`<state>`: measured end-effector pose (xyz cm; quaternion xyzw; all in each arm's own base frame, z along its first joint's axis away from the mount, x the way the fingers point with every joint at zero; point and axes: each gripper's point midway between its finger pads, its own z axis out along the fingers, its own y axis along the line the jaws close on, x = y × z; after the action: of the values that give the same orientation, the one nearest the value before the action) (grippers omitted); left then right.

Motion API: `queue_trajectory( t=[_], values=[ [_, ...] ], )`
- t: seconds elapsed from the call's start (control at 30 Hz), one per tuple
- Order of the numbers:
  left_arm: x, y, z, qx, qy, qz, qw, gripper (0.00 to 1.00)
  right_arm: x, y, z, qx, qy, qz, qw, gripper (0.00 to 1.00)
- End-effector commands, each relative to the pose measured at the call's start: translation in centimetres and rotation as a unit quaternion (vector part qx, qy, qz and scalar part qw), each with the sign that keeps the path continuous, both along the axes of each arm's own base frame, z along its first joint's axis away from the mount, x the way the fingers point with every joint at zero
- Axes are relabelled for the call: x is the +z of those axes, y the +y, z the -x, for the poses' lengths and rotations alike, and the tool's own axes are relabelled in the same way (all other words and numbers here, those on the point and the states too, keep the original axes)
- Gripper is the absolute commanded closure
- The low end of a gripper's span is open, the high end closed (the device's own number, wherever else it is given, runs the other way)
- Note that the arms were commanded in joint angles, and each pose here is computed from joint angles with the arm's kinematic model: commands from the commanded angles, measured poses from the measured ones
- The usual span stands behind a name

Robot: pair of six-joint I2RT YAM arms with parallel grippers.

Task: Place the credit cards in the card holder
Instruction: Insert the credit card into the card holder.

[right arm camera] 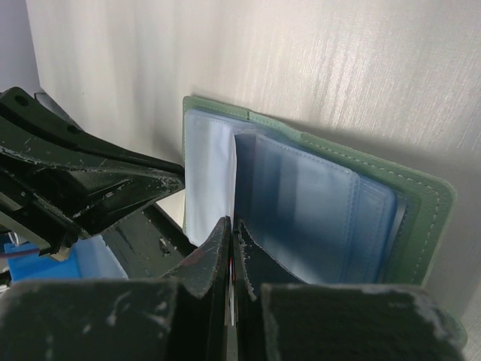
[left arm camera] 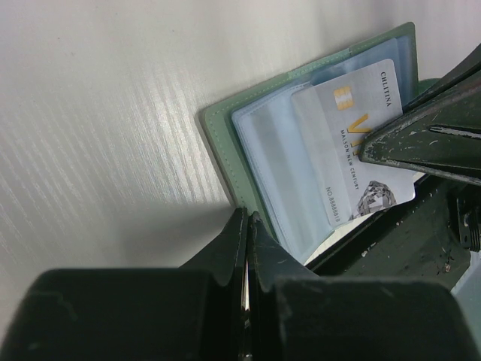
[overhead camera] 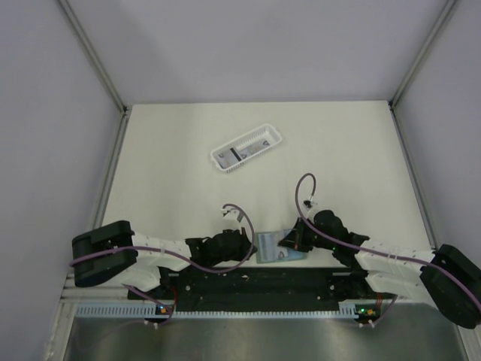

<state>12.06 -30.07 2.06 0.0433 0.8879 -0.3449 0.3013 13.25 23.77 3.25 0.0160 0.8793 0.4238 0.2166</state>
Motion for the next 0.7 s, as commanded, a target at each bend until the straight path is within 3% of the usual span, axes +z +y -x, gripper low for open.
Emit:
queue_trajectory(
  t=[0.0,0.53,0.67],
  values=[
    [-0.2,-0.1,0.0,-0.002,0.002,0.000,1.000,1.00,-0.3,0.5,0.6,0.019,0.008,-0.005,1.000,1.00],
    [-0.2,-0.3,0.1,-0.005,0.004,0.000,1.000,1.00,-0.5,2.4,0.8,0.033,0.011,-0.018,0.999,1.00],
    [-0.2,-0.2,0.1,-0.005,0.004,0.001,1.000,1.00,-0.4,2.7,0.8,0.035,0.005,-0.004,0.999,0.77]
  ],
)
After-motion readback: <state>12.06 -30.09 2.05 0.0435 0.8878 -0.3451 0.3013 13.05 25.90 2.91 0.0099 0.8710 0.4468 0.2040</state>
